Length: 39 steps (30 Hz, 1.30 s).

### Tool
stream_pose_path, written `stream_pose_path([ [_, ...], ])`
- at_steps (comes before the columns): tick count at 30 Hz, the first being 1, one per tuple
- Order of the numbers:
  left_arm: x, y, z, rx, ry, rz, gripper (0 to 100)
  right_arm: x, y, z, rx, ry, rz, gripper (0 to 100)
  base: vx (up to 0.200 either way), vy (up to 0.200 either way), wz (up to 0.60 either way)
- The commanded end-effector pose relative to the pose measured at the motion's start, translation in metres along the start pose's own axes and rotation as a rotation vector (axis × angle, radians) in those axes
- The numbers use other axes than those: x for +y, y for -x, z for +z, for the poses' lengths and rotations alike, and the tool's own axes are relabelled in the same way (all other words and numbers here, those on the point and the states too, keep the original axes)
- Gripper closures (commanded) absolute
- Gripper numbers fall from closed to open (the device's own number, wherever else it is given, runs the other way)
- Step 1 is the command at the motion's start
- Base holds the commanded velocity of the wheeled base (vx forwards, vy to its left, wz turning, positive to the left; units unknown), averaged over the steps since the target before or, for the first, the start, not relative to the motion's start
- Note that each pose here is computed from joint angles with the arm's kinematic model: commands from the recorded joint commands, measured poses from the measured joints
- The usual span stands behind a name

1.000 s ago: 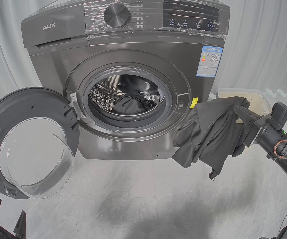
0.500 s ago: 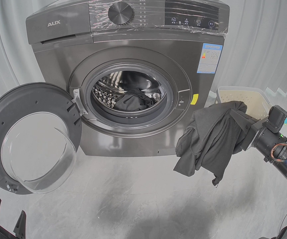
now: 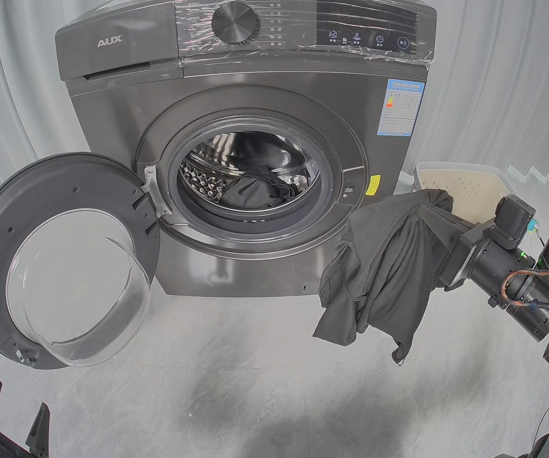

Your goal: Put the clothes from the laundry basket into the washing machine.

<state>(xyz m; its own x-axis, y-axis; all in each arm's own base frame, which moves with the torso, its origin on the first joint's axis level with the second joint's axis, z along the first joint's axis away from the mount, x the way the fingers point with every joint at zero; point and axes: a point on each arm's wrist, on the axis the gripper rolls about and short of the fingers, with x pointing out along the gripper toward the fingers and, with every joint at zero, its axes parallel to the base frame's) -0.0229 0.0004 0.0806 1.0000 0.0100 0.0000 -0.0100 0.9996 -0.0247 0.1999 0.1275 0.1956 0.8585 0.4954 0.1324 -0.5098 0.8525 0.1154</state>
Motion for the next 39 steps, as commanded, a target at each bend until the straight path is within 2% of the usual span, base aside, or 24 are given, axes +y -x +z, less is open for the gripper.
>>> stream_pose_path([
  [1, 0.0, 0.0, -0.005, 0.001, -0.006, 0.004, 0, 0.006, -0.01, -0.006, 0.021, -0.004, 0.021, 100, 0.0, 0.0, 0.0],
  [9, 0.0, 0.0, -0.005, 0.003, -0.019, 0.002, 0, 0.029, -0.038, -0.008, 0.004, -0.045, 0.094, 100, 0.0, 0.0, 0.0],
  [15, 0.0, 0.0, -0.004, -0.011, -0.014, -0.001, 0, 0.038, -0.048, -0.011, -0.02, -0.079, 0.083, 100, 0.0, 0.0, 0.0],
  [16, -0.001, 0.003, 0.008, -0.076, 0.003, -0.02, 0, 0.042, -0.051, -0.013, -0.019, -0.101, 0.089, 100, 0.0, 0.0, 0.0],
  [17, -0.002, 0.009, 0.029, -0.163, 0.011, -0.052, 0, 0.045, -0.055, -0.017, -0.013, -0.112, 0.094, 100, 0.0, 0.0, 0.0],
  [18, -0.003, 0.01, 0.035, -0.182, 0.01, -0.069, 0, 0.046, -0.057, -0.018, -0.01, -0.113, 0.097, 100, 0.0, 0.0, 0.0],
  [19, -0.004, 0.012, 0.045, -0.195, 0.003, -0.122, 0, 0.047, -0.06, -0.02, -0.008, -0.115, 0.098, 100, 0.0, 0.0, 0.0],
  [22, -0.009, -0.002, 0.051, -0.072, -0.004, -0.3, 0, 0.054, -0.071, -0.025, -0.017, -0.121, 0.115, 100, 0.0, 0.0, 0.0],
  [25, -0.011, -0.022, 0.054, 0.063, 0.011, -0.404, 0, 0.058, -0.081, -0.029, -0.029, -0.122, 0.12, 100, 0.0, 0.0, 0.0],
  [26, -0.011, -0.028, 0.055, 0.094, 0.007, -0.431, 0, 0.059, -0.085, -0.028, -0.036, -0.124, 0.122, 100, 0.0, 0.0, 0.0],
  [31, -0.015, -0.06, 0.065, 0.153, -0.033, -0.575, 0, 0.068, -0.092, -0.026, -0.065, -0.134, 0.149, 100, 0.0, 0.0, 0.0],
  [34, -0.02, -0.08, 0.07, 0.185, -0.039, -0.65, 0, 0.07, -0.096, -0.031, -0.058, -0.132, 0.159, 100, 0.0, 0.0, 0.0],
  [37, -0.029, -0.102, 0.072, 0.225, -0.04, -0.726, 0, 0.073, -0.102, -0.034, -0.066, -0.133, 0.168, 100, 0.0, 0.0, 0.0],
  [39, -0.03, -0.106, 0.072, 0.23, -0.04, -0.733, 0, 0.074, -0.104, -0.035, -0.067, -0.133, 0.169, 100, 0.0, 0.0, 0.0],
])
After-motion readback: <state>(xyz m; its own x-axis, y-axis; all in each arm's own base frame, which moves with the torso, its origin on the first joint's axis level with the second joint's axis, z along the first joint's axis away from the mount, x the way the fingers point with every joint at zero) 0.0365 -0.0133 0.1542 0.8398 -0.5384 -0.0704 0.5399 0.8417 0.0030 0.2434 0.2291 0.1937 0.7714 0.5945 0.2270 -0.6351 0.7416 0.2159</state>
